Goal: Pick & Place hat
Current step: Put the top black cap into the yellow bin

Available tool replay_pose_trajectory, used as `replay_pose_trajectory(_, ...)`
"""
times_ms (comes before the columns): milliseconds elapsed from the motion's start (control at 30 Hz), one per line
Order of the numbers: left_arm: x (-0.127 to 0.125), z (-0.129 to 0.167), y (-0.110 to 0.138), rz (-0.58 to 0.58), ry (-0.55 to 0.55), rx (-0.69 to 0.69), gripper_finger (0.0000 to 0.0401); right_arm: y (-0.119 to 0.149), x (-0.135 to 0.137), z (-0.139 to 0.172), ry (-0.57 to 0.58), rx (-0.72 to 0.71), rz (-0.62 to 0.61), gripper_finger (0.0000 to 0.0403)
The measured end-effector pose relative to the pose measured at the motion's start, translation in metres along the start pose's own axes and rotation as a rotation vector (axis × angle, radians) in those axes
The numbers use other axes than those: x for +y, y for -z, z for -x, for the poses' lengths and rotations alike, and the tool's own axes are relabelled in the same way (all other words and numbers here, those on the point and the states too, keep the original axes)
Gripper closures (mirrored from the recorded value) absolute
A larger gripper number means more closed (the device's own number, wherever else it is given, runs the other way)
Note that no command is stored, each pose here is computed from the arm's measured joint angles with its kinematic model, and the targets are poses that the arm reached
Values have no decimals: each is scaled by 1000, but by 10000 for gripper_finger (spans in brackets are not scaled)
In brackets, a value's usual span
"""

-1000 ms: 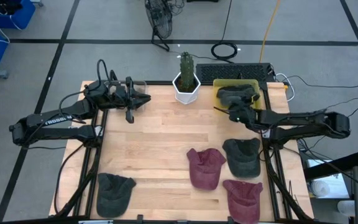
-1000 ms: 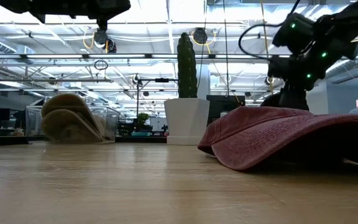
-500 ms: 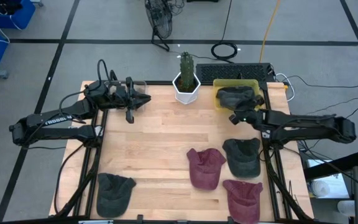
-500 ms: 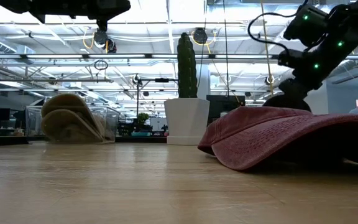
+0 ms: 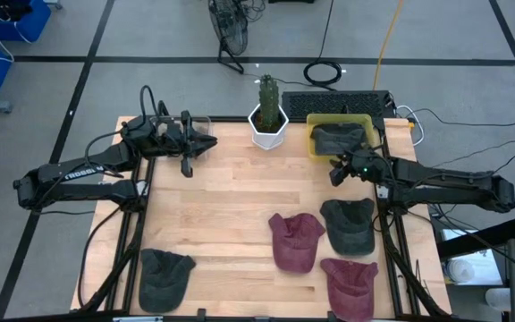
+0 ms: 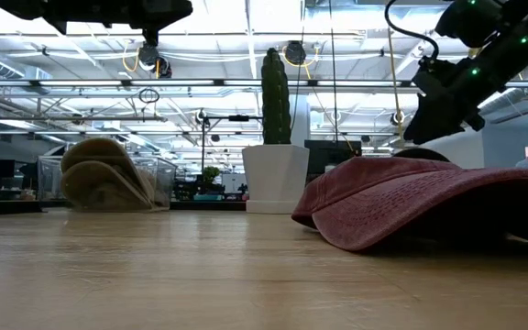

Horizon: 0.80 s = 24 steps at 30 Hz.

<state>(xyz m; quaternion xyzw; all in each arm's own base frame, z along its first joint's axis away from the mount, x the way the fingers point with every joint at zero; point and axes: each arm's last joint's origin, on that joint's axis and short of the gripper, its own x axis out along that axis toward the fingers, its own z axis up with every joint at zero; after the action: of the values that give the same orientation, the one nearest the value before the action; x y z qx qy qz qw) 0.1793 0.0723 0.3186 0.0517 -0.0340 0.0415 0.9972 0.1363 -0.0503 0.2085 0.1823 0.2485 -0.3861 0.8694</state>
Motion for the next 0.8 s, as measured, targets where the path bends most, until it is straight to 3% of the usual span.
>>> replay_pose_trajectory(267,0,0,-1,-2,0,-5,354,11,0,-17,53,-51,-16,277)
replay_pose_trajectory(467,0,0,-1,-4,0,-6,354,35,-15,-31,220,-168,-22,311)
replay_pose_trajectory(600,0,0,-1,-10,-1,-6,354,44,-20,-36,203,-265,-87,330)
replay_pose_trajectory(800,0,0,-1,-10,0,-6,354,54,-31,-40,243,-286,-120,354)
